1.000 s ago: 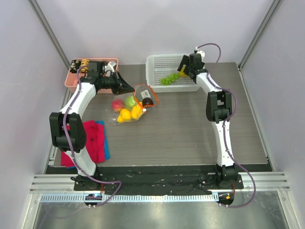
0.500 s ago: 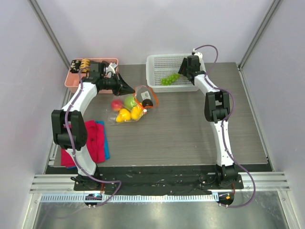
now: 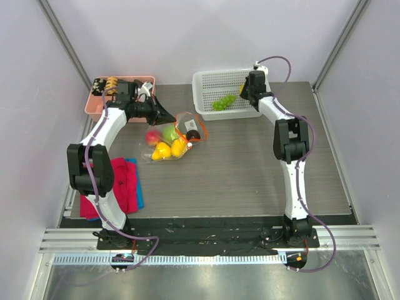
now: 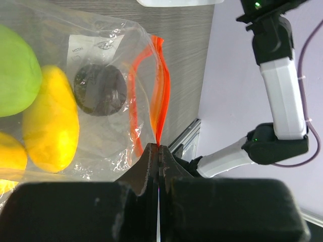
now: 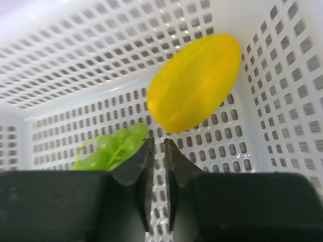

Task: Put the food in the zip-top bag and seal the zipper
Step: Pick up the fake fruit from the bin.

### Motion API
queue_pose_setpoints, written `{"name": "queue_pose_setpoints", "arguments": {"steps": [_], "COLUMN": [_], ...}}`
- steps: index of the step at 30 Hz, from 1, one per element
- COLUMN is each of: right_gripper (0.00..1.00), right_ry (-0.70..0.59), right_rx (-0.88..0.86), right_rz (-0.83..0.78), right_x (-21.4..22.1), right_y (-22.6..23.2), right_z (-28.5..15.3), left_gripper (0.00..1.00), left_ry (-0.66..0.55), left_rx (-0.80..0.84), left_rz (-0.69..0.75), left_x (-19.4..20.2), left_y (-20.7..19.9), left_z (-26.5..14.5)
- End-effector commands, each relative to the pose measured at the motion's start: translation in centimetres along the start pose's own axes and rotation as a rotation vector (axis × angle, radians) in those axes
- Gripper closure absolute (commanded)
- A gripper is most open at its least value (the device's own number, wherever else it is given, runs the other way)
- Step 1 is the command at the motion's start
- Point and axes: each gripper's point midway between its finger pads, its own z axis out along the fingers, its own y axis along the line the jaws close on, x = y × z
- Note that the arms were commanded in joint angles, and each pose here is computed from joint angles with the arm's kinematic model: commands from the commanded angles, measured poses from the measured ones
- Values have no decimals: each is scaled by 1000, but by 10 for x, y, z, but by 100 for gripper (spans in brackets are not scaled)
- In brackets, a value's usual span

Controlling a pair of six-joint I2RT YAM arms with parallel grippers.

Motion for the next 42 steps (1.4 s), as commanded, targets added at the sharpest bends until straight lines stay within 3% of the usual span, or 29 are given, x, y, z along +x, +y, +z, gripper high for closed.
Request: {"name": "queue_pose_setpoints", "arguments": {"steps": [1, 4, 7, 8, 9, 10, 11, 13, 19, 29, 40, 42], "right_gripper": [86, 99, 99, 92, 79, 48, 34, 27, 22, 20, 20, 15], "right_ry": [-201, -195, -189, -190, -195, -172, -178, -172, -227, -266, -265, -265], "right_rx": [-139, -154, -154, -152, -145, -99, -79, -46, -13, 104, 172, 173], "right_rz": [31, 27, 18, 12, 7, 4, 6, 5, 141, 321, 400, 408], "right_x": [-98, -100, -99, -101, -103, -94, -99, -91, -100, -76, -45, -41], "right_y": [42, 45, 43, 44, 43, 34, 31, 23, 23, -3, -23, -24], "right_z": [-59, -71, -74, -75, -74, -67, -65, -51, -21, 14, 43, 45], "left_gripper": [100, 100, 100, 100, 100, 100, 100, 100, 100, 100, 100, 100], "left_ry": [-24, -21, -21, -21, -20, -24, -22, -24, -20, -15, -24, -26], "left_rx": [31, 33, 35, 37, 36, 35, 35, 35, 30, 17, 13, 11], "left_rz": [55, 56, 57, 58, 57, 61, 60, 59, 49, 30, 17, 15], "left_x": [-8, -8, -7, -7, -7, -8, -7, -8, -8, -11, -18, -19], "left_y": [-15, -15, -16, -16, -16, -16, -16, -15, -11, -3, 4, 5], "left_z": [-9, -9, -10, -10, -10, -10, -10, -10, -7, -1, 1, 0]}}
